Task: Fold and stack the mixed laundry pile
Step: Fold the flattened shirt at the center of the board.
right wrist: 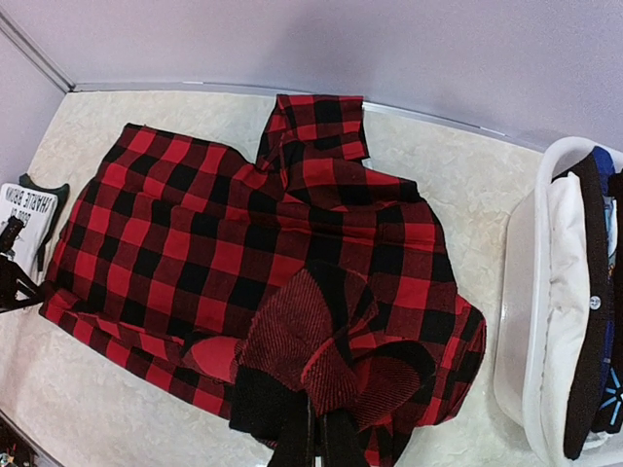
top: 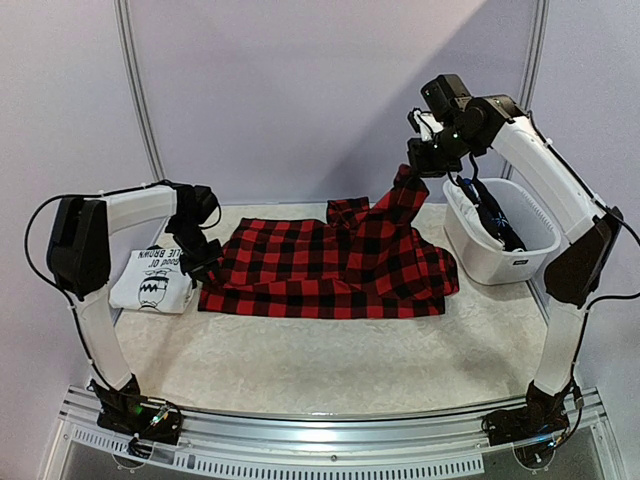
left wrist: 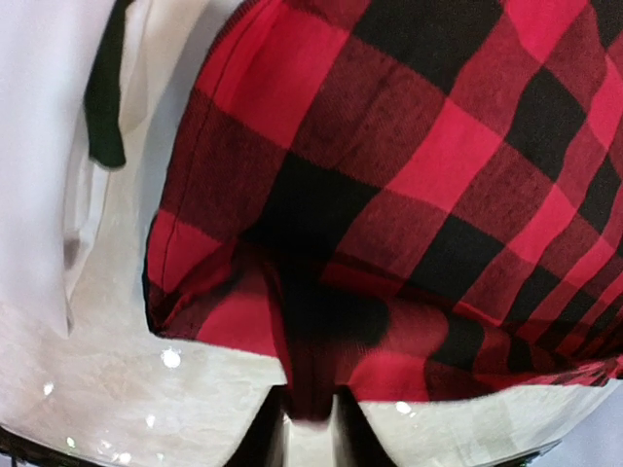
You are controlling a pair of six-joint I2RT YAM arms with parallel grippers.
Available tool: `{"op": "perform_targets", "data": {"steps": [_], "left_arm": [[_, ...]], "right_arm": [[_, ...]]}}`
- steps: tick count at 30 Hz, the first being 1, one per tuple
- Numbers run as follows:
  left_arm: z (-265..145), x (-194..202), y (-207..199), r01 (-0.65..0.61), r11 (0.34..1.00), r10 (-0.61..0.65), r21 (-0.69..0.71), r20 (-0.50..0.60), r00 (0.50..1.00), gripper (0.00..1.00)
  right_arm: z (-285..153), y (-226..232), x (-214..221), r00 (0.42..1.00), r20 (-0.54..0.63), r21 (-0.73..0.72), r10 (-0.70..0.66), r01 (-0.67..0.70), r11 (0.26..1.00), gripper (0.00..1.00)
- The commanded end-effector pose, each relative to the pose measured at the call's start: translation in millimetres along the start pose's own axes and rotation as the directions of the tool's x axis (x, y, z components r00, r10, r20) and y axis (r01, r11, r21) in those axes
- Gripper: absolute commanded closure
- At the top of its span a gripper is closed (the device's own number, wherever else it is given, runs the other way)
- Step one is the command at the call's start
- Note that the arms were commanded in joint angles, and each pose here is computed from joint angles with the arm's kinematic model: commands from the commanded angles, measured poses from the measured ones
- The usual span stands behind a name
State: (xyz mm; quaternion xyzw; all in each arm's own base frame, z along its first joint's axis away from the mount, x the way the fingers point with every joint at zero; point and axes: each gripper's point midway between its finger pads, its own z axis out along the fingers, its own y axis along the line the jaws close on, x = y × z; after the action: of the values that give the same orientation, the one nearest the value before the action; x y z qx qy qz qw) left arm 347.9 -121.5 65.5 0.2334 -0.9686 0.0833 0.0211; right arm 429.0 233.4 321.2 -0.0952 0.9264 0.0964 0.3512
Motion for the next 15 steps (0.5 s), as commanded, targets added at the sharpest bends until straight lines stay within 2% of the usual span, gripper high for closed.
{"op": "perform_targets", "data": {"steps": [1, 3, 4, 5, 10, 15], "left_arm": [[-7.9, -23.1, -6.4, 0.043, 0.998, -0.047, 0.038, 0.095, 0.994, 0.57], [-21.2, -28.6, -6.5, 0.04, 0.998, -0.047, 0.045, 0.156, 0.987, 0.26], [-27.2, -30.7, -6.2, 0.034, 0.998, -0.042, 0.047, 0.18, 0.983, 0.16], [-33.1, -32.6, -6.1, 0.025, 0.999, -0.034, 0.048, 0.202, 0.979, 0.1], [-44.3, -28.6, -4.3, -0.048, 0.999, 0.042, 0.022, 0.239, 0.97, 0.1], [-48.2, -10.0, -2.3, -0.156, 0.988, 0.156, -0.02, 0.245, 0.957, 0.15]], "right_arm": [[12.8, 2.2, 0.5, 1.0, -0.018, -0.015, -0.026, 0.025, 1.0, 1.0], [16.3, 5.9, 4.9, 0.999, -0.04, -0.037, -0.019, 0.018, 0.999, 1.0], [17.4, 8.0, 6.5, 0.999, -0.048, -0.049, -0.013, 0.011, 0.999, 1.0], [18.7, 10.2, 7.8, 0.998, -0.055, -0.061, -0.008, 0.005, 0.998, 1.0], [27.9, 28.6, 15.3, 0.994, -0.104, -0.154, 0.039, -0.055, 0.987, 1.0], [35.0, 32.7, 22.2, 0.986, -0.146, -0.166, 0.086, -0.11, 0.98, 1.0]]}}
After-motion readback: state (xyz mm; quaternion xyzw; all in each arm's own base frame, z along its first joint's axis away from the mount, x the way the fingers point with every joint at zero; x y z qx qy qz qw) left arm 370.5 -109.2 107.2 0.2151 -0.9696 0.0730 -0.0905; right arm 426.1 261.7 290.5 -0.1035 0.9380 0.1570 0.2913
